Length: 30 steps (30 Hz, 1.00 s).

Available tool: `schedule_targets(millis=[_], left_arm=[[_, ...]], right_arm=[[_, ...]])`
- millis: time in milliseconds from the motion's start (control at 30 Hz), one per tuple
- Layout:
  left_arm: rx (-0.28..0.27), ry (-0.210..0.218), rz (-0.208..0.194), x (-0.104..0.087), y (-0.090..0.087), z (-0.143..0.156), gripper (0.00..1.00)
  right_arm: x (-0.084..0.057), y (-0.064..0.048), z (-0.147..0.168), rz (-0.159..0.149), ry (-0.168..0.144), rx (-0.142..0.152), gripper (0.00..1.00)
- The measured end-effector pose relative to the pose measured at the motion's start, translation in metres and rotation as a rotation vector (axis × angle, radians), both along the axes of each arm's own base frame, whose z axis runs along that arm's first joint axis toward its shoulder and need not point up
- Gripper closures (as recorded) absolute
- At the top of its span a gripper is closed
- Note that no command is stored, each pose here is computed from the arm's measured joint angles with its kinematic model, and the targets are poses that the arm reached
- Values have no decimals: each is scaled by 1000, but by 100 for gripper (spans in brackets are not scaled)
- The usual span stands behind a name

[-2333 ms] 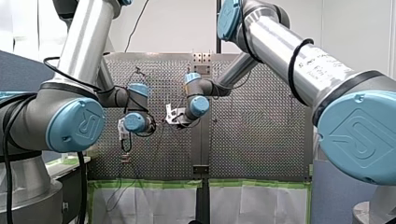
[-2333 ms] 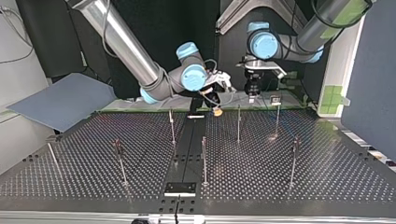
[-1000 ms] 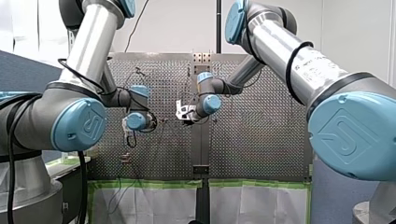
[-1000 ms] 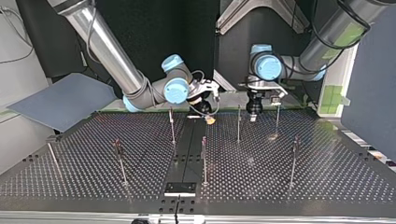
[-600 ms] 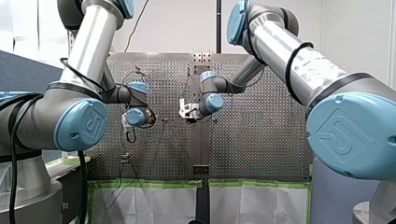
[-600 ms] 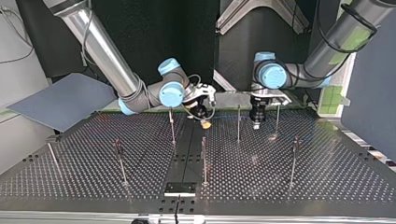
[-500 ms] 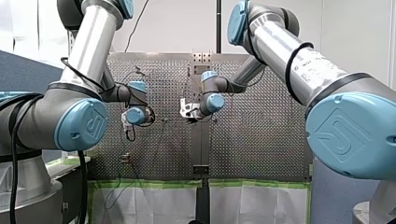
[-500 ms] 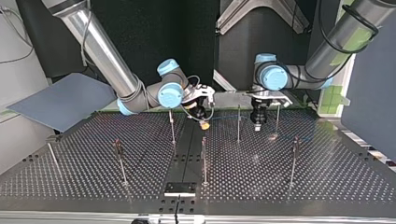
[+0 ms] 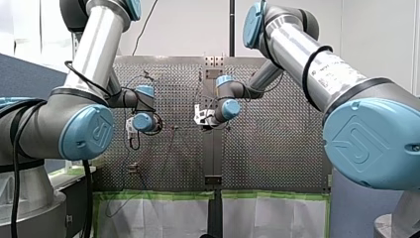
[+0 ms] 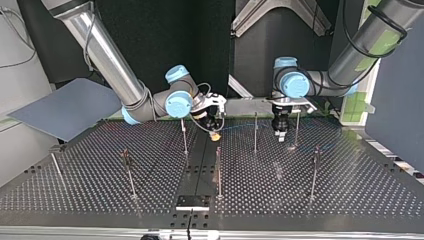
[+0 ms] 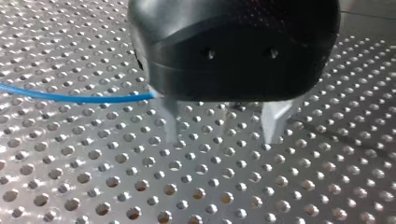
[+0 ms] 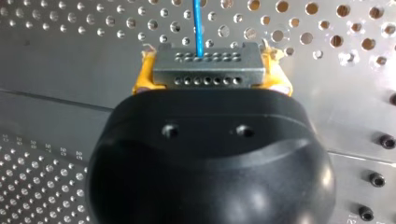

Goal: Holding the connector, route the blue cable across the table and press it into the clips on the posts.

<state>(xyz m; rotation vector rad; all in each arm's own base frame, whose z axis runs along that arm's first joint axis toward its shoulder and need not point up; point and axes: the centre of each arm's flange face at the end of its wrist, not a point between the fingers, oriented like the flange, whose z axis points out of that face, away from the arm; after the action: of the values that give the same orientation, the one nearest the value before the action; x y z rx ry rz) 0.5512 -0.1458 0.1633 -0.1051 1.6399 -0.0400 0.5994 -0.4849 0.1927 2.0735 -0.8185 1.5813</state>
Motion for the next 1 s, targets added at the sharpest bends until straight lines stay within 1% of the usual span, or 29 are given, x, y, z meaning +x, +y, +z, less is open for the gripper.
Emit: schedule_targets(millis=[167, 300, 433, 567, 767, 900, 1000], left_arm=[[36, 49, 18, -8, -1, -6, 0], [75, 97, 29, -21, -3, -15, 0], [97, 118, 23, -34, -6, -20, 0], [95, 105, 16, -46, -10, -16, 0], [50, 58, 5, -64, -15, -4, 0], [15, 19, -12, -78, -20, 5, 0], [3, 4, -20, -90, -24, 10, 0]], right_arm=[[0, 0, 0, 0, 1, 1, 100], [-1, -1, 0, -3, 2, 2, 100], [-1, -1, 0, -3, 3, 3, 100], [-1, -1, 0, -3, 4, 4, 100], [-2, -1, 0, -5, 4, 4, 100], [-5, -5, 0, -10, 4, 3, 100], [-7, -7, 0, -15, 5, 3, 100]])
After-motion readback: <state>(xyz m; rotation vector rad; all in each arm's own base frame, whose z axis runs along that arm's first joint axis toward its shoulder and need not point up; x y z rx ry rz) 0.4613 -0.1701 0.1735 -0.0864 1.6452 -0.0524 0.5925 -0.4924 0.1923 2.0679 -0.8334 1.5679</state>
